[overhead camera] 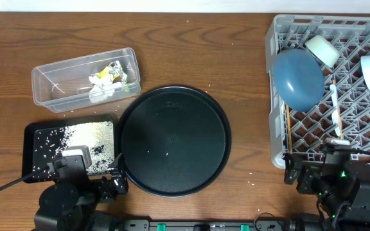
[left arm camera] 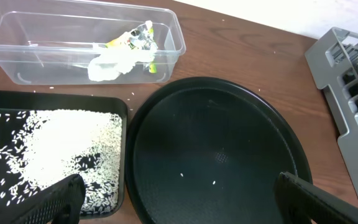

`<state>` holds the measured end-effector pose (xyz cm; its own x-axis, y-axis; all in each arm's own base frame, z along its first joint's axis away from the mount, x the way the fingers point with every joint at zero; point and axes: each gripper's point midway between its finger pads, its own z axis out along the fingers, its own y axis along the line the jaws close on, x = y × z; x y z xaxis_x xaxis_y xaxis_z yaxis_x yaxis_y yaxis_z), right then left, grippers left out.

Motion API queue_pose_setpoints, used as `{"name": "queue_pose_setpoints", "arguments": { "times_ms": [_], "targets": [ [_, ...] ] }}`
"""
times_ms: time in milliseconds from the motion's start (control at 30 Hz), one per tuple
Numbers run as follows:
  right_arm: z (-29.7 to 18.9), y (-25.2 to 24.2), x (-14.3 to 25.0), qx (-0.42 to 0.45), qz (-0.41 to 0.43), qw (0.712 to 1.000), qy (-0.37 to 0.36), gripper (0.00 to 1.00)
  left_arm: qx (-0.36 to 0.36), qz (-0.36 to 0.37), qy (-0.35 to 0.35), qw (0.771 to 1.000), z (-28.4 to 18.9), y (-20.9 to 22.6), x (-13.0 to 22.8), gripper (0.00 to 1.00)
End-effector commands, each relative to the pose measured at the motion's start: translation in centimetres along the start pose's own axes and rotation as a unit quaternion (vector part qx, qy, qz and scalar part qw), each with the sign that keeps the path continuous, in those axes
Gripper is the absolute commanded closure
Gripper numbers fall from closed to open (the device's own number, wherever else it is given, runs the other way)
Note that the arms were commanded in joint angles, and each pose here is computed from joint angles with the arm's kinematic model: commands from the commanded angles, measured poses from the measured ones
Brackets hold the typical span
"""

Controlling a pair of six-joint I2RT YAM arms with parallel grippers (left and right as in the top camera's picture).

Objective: Sort waste into correct bins and load items into the dishwasher rack

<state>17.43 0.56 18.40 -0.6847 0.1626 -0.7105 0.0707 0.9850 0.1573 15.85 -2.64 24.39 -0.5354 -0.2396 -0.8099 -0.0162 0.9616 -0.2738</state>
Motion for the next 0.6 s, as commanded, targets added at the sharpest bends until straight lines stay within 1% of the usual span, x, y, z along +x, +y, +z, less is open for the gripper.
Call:
{"name": "queue_pose_setpoints", "arguments": {
  "times_ms": [0, 133, 467, 567],
  "targets": [
    [0.12, 0.1, 0.94, -0.004, 0.008, 1.0, 0.017, 0.01, -0.005, 0.0, 0.002, 1.0, 0.14, 0.2, 0.19, 0.02],
    [0.08, 0.02, 1.71, -0.002, 0.01, 0.999, 0.032, 0.01, -0.005, 0.0, 0.002, 1.0, 0.14, 0.2, 0.19, 0.02],
    [0.08, 0.02, 1.71, -0.002, 0.01, 0.999, 0.032, 0.01, -0.005, 0.0, 0.002, 1.0, 0.14, 0.21, 0.19, 0.02],
    [-0.29, 0.09, 1.57, -0.004, 0.008, 1.0, 0.019, 0.01, -0.005, -0.001, 0.002, 1.0, 0.14, 0.21, 0.19, 0.02]
  ]
}}
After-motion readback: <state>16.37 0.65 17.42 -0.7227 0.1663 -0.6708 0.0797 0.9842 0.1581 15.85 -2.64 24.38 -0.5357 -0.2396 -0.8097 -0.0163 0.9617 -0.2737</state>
